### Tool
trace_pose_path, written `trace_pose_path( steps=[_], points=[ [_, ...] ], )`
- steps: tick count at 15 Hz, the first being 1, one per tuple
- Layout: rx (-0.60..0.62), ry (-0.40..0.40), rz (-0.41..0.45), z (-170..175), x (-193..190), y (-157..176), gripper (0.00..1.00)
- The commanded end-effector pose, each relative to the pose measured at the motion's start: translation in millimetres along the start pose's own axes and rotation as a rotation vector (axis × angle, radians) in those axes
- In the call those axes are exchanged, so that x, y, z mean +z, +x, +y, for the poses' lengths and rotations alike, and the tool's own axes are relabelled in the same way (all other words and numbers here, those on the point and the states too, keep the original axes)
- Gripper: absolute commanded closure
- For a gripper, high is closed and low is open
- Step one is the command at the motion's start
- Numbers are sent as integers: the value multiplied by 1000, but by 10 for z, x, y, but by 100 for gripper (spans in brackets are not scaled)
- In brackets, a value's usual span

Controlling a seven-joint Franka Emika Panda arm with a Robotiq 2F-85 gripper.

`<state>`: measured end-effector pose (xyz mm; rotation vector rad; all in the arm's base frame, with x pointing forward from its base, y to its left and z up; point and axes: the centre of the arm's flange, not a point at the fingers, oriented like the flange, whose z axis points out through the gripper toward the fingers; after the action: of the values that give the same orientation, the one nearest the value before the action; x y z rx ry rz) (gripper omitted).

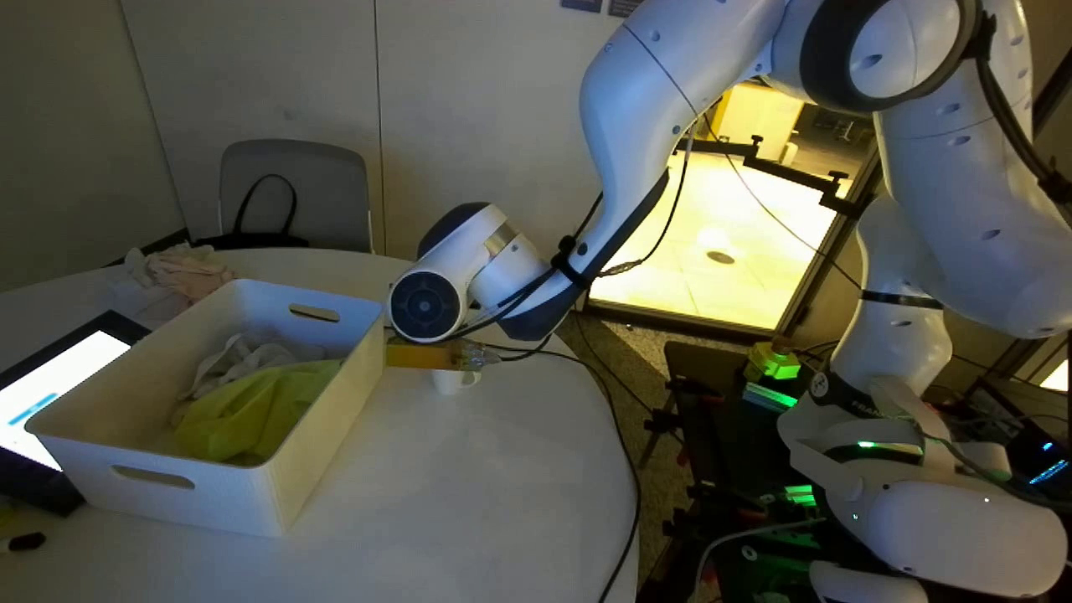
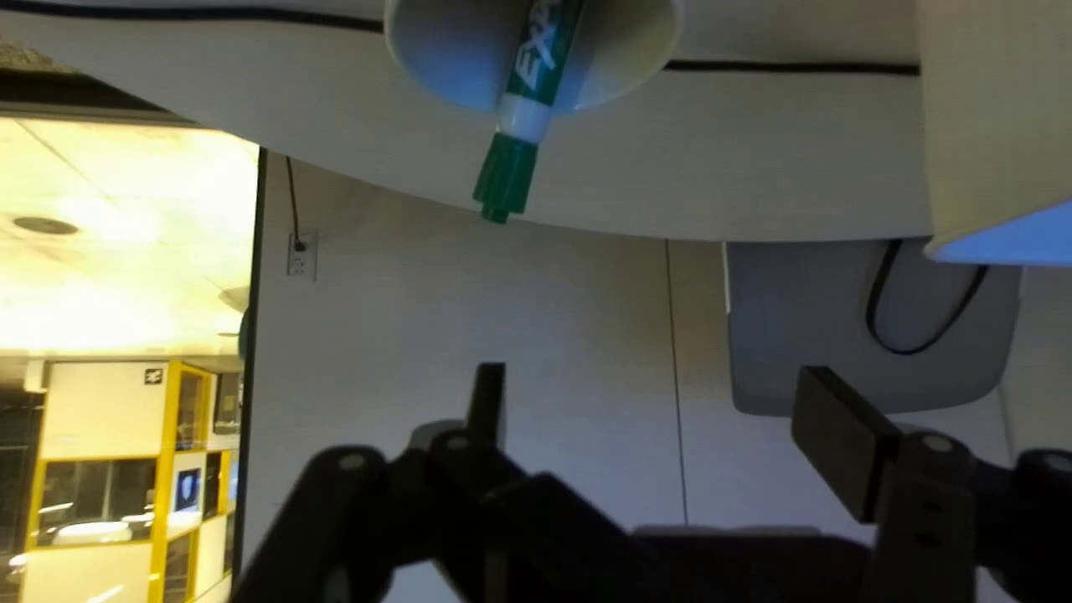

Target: Put all the towels in the white basket and the objects into the mug

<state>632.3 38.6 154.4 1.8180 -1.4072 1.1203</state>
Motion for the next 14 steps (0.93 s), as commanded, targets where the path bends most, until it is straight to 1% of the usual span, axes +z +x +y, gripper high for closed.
trace_pose_path(
  steps=[1,4,9,12,14],
  points=[
    [-88,98,-148,116,-259,314,0],
    [-182,154,-262,212,-464,681,0],
    [-334,248,-442,485,-706,1435,0],
    [-408,305,-552,669,-855,1735,0],
    [-455,339,-626,813,-954,1838,0]
  ],
)
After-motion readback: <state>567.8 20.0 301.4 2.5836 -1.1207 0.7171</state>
